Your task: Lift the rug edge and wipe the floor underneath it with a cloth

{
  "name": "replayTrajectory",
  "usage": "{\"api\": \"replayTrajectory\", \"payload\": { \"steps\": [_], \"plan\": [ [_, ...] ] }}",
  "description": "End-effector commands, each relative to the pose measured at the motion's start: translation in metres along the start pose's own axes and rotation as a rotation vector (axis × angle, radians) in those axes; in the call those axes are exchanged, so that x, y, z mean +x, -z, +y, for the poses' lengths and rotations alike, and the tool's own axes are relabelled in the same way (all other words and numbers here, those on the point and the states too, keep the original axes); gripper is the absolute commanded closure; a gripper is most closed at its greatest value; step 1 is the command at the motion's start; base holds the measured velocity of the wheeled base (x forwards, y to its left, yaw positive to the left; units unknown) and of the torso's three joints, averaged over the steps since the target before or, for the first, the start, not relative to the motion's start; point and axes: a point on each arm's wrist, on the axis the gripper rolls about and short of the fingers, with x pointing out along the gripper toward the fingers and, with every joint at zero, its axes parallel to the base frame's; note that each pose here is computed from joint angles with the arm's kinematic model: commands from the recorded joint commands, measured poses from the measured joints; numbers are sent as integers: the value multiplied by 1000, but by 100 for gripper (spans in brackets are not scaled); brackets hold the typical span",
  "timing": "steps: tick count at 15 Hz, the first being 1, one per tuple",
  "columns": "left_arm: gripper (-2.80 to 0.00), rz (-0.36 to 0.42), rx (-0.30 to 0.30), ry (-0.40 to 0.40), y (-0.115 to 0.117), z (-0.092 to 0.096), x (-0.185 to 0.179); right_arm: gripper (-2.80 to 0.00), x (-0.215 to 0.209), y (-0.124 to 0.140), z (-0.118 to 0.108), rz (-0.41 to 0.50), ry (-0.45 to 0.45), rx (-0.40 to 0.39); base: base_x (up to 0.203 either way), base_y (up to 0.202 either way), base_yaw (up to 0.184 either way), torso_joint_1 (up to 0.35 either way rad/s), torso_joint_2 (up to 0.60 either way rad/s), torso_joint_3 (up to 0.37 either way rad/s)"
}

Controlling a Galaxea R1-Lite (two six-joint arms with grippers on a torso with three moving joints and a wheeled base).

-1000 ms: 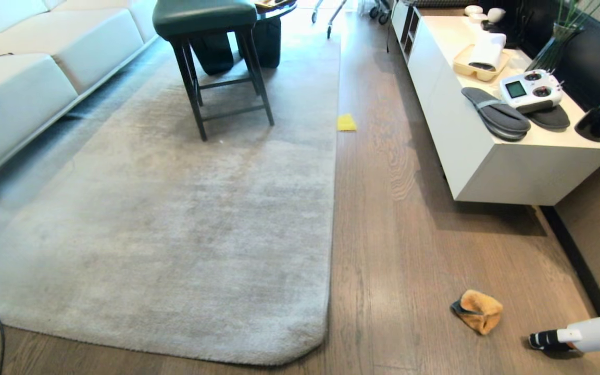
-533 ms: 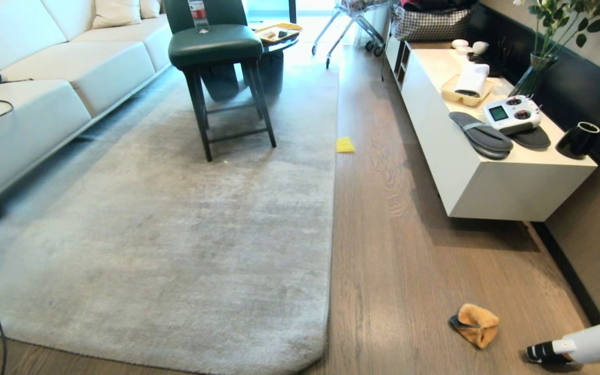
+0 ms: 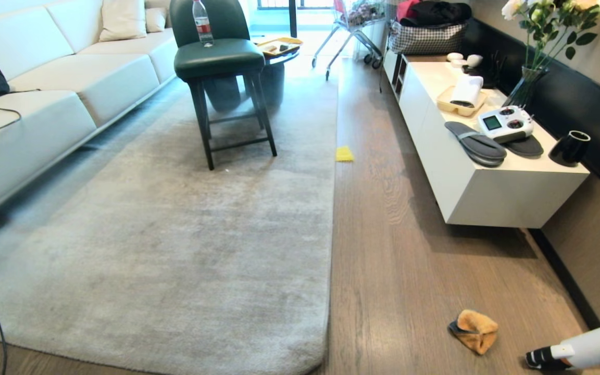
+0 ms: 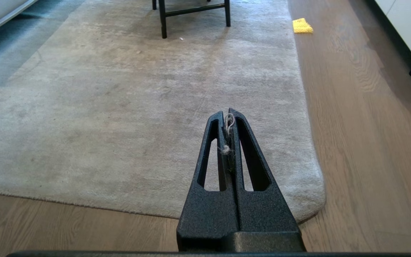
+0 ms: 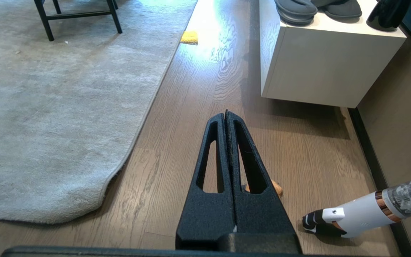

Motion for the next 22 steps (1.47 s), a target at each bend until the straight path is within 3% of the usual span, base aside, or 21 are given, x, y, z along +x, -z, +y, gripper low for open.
{"api": "replayTrajectory", "payload": {
  "steps": [1, 7, 22],
  "plan": [
    [0, 0, 0, 0, 0, 0, 0, 0, 0, 0, 0, 1, 0, -1, 0, 0, 0, 0, 0, 0],
    [0, 0, 0, 0, 0, 0, 0, 0, 0, 0, 0, 1, 1, -4, 0, 0, 0, -4, -24, -6],
    [0, 0, 1, 0, 0, 0, 0, 0, 0, 0, 0, 1, 0, -5, 0, 0, 0, 26, -417, -389]
  ]
}}
